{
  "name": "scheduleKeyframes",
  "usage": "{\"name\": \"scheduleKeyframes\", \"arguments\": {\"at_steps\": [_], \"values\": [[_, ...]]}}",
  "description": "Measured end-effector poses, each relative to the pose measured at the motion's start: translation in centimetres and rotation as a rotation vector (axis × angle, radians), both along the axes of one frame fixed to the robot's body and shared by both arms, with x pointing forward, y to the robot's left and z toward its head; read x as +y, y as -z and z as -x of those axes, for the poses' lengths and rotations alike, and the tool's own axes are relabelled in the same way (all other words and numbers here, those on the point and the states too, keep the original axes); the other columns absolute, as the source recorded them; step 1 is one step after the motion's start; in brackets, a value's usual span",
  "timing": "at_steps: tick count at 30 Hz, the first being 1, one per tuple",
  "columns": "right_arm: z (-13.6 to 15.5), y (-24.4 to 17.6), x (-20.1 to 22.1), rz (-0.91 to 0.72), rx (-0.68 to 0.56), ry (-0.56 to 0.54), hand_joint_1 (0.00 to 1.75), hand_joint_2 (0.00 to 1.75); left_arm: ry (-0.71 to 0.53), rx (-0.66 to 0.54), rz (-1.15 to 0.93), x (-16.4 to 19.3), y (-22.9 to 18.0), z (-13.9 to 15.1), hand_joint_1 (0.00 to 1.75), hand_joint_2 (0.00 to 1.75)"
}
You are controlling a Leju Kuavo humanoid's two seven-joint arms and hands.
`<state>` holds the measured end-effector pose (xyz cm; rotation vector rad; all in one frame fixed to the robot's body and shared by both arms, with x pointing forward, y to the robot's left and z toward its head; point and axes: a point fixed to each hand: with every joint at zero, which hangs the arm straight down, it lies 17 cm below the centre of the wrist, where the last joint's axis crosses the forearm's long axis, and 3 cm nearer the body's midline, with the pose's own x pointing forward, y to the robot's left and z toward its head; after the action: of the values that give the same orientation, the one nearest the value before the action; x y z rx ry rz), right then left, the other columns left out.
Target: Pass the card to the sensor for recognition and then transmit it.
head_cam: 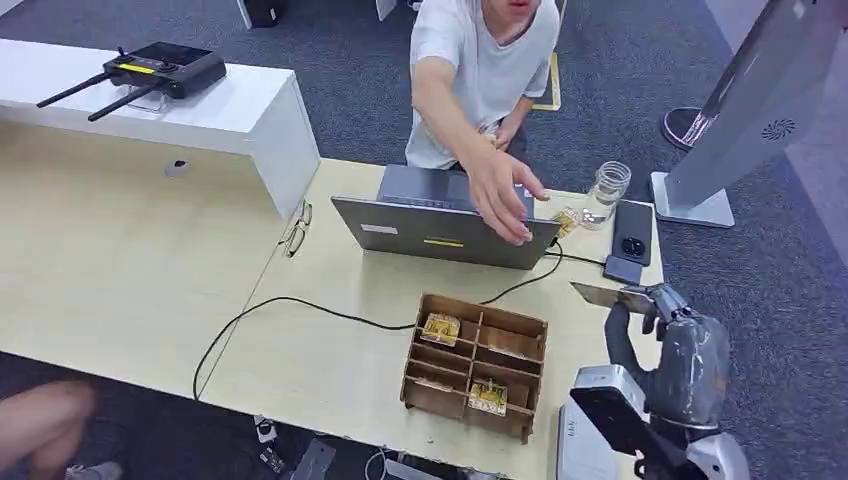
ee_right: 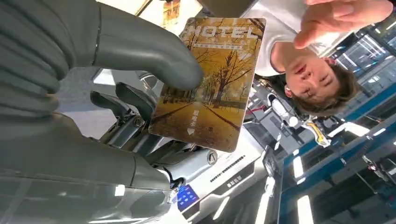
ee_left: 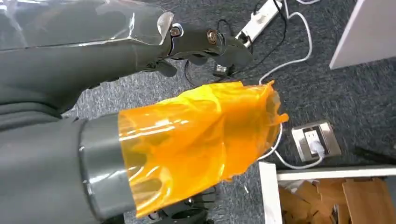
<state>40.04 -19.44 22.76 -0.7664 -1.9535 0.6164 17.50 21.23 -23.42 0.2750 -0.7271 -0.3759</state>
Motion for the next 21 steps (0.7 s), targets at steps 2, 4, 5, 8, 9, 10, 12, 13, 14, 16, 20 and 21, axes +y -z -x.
{"name": "scheduleKeyframes", "arguments": {"at_steps": [2,4,5,8,9,10,12,13,14,16,20,21], "values": [[-0.6,0.0,0.1,-0.001,0.006,0.004,1.75,1.75,0.012,0.001,-0.001,-0.2,0.0,-0.2,0.00,0.00],[-1.1,0.2,0.2,0.000,0.014,0.004,1.75,1.75,0.023,0.001,-0.002,-0.3,-0.1,-0.5,0.00,0.00],[-1.4,0.2,0.4,0.001,0.016,0.003,1.75,1.75,0.029,0.001,-0.002,-0.4,-0.1,-0.5,0.00,0.00],[-2.0,0.0,0.9,0.002,0.014,-0.001,1.75,1.75,0.045,-0.002,0.000,-0.7,-0.2,-0.8,0.00,0.00],[-2.1,-0.1,1.1,0.002,0.014,-0.004,1.75,1.75,0.051,-0.003,0.000,-0.7,-0.2,-0.8,0.00,0.00],[-2.3,-0.2,1.2,0.007,0.012,-0.005,1.75,1.75,0.057,-0.003,-0.001,-0.8,-0.2,-0.8,0.00,0.00],[-2.6,-0.3,1.6,0.013,0.013,-0.008,1.75,1.75,0.064,-0.004,-0.002,-0.9,-0.2,-1.0,0.00,0.00],[-2.8,-0.4,1.7,0.014,0.014,-0.009,1.75,1.75,0.067,-0.005,-0.002,-0.9,-0.2,-1.0,0.00,0.00],[-2.9,-0.5,1.9,0.016,0.014,-0.011,1.75,1.75,0.068,-0.002,-0.004,-0.9,-0.2,-1.0,0.00,0.00],[-3.3,-0.8,2.2,0.018,0.015,-0.015,1.75,1.75,0.076,-0.002,-0.005,-1.0,-0.2,-1.1,0.00,0.00],[-3.8,-1.2,2.8,0.019,0.014,-0.026,1.75,1.75,0.092,-0.006,-0.006,-1.3,-0.3,-1.4,0.00,0.00],[-3.9,-1.2,2.9,0.019,0.013,-0.027,1.75,1.75,0.095,-0.004,-0.006,-1.3,-0.3,-1.4,0.00,0.00]]}}
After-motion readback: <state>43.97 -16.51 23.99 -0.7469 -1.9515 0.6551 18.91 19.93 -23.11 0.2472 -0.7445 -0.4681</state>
